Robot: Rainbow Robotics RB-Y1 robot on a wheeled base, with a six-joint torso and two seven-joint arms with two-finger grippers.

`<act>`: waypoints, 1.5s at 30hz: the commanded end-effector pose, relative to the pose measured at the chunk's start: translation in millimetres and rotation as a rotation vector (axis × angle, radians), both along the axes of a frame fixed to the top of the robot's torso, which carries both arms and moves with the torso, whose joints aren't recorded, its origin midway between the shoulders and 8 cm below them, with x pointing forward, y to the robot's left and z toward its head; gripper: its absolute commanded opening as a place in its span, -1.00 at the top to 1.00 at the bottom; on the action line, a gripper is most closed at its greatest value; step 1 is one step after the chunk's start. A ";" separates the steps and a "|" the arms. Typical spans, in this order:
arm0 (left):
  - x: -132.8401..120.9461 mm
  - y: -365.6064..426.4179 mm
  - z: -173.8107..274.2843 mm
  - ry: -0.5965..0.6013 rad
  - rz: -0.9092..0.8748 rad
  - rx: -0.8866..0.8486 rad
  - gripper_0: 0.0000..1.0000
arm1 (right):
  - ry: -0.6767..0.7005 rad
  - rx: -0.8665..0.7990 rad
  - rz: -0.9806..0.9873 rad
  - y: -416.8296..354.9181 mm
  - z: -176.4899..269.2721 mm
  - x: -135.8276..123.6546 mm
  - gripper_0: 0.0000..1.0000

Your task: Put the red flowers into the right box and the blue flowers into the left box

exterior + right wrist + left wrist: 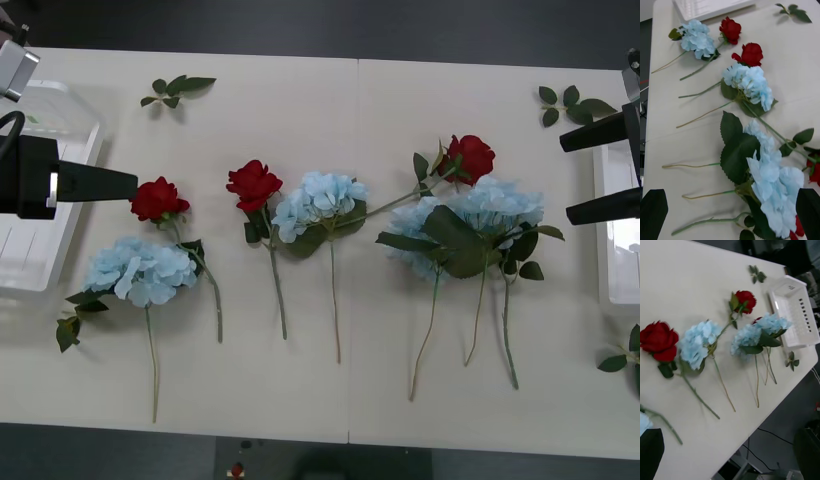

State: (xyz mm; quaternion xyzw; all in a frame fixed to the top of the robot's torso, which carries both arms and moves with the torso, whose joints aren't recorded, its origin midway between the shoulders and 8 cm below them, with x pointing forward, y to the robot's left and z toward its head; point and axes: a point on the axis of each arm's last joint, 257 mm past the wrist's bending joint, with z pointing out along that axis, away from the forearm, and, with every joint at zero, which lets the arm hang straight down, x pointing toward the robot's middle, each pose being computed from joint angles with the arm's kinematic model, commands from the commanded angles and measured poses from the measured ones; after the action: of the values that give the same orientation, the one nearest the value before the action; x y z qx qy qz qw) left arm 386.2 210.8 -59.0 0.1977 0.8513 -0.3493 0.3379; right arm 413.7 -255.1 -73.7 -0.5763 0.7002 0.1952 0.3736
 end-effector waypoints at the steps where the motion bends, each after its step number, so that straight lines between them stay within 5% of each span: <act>1: -17.4 32.6 -29.1 0.127 0.130 0.035 -1.00 | 0.073 -0.048 -0.136 -23.6 1.9 3.3 -1.00; 12: -45.1 110.5 -104.7 0.300 0.406 0.151 -1.00 | 0.379 -0.008 -0.533 -54.2 -37.3 1.7 -1.00; 20: -49.7 117.6 -140.0 0.365 0.552 0.203 -1.00 | 0.447 -0.027 -0.841 -73.2 -73.0 2.1 -1.00; 45: -9.9 68.7 -229.3 0.355 0.545 0.329 -1.00 | 0.605 -0.009 -1.269 -58.1 -179.2 12.7 -1.00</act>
State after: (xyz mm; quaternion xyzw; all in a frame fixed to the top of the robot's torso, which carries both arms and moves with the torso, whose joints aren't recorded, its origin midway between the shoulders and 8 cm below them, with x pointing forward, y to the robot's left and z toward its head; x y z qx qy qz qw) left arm 360.6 275.8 -291.5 -0.0376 0.9658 -0.1380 0.2164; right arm 417.9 -304.1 -258.7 -0.0001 0.9765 0.0999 0.1908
